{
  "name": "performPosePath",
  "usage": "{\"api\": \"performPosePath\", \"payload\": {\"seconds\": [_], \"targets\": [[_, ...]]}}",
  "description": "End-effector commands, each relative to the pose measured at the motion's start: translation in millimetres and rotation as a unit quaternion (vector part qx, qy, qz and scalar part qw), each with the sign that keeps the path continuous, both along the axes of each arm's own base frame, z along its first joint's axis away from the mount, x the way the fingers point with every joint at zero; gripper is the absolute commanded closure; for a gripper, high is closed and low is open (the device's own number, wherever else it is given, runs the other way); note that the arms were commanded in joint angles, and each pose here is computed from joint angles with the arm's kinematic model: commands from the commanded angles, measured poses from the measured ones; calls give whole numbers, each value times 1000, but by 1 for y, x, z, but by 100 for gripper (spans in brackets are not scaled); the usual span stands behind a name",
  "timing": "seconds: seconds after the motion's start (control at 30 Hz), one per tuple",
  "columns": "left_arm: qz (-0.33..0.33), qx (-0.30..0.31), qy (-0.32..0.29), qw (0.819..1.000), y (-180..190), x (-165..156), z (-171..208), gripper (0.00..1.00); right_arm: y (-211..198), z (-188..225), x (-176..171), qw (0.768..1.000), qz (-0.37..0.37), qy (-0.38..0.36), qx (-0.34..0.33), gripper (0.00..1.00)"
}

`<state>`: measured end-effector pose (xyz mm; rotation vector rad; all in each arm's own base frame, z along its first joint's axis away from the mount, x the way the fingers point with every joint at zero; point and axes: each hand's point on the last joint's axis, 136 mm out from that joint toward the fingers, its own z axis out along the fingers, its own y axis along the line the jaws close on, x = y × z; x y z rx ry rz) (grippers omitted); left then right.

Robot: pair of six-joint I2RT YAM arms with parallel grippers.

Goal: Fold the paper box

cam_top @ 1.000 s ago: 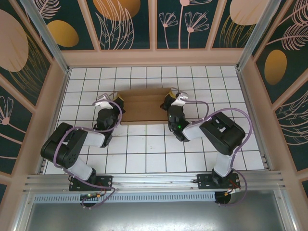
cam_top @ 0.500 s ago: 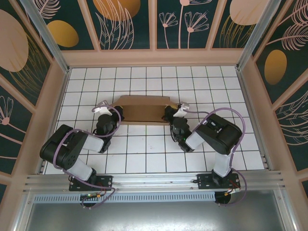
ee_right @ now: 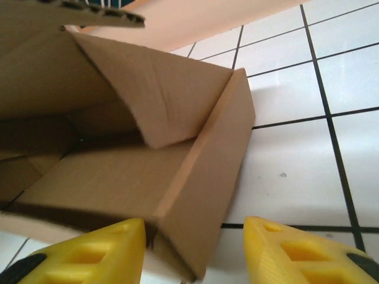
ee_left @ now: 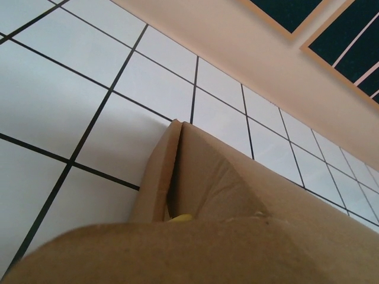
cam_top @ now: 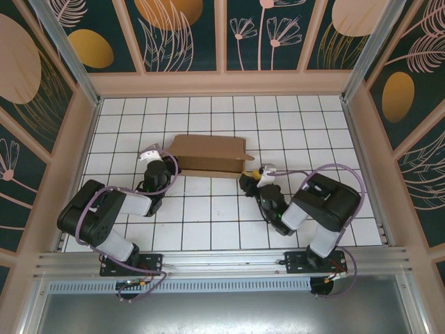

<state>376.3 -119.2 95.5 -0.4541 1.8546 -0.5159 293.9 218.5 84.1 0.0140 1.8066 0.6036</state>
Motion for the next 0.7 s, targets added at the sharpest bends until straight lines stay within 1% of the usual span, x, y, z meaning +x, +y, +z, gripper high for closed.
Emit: {"api": "performPosePath", "payload": {"seconds": [0.0, 0.1, 0.13, 0.17, 0.27, 0.33, 0.37, 0.4, 0.43, 0.5, 0.57, 0.63, 0.67], "targets": [[-10, 71, 126, 989, 10, -28, -69, 100, -5, 25, -17, 998, 31, -43, 23, 48], [-17, 74, 123, 989, 6, -25, -67, 100, -13, 37, -33, 996, 51, -62, 30, 48], [-21, 77, 123, 989, 5, -25, -66, 100, -19, 43, -37, 996, 49, -74, 31, 50], [-24, 79, 121, 989, 4, -25, -66, 100, -26, 48, -42, 995, 44, -87, 29, 51], [-34, 82, 117, 989, 0, -25, -65, 100, -56, 80, -55, 988, 8, -150, 45, 56], [-43, 84, 112, 989, -3, -25, -63, 100, -66, 102, -53, 983, -19, -179, 46, 62], [-48, 85, 108, 989, -5, -25, -60, 100, -66, 110, -45, 983, -29, -177, 38, 63], [-51, 88, 102, 990, -6, -24, -57, 100, -64, 113, -32, 987, -39, -152, 22, 64], [-52, 93, 98, 989, -6, -24, -54, 97, -66, 123, -17, 990, -54, -131, 17, 65], [-54, 97, 89, 990, -6, -23, -49, 93, -68, 149, 1, 990, -48, -128, 25, 66], [-51, 92, 83, 991, -5, -25, -46, 86, -60, 173, 19, 992, -14, -127, 25, 78], [-50, 84, 77, 992, -5, -25, -42, 73, -40, 180, 47, 996, 26, -88, -2, 88], [-50, 82, 75, 993, -5, -25, -40, 68, -30, 179, 59, 997, 44, -69, -14, 92]]}}
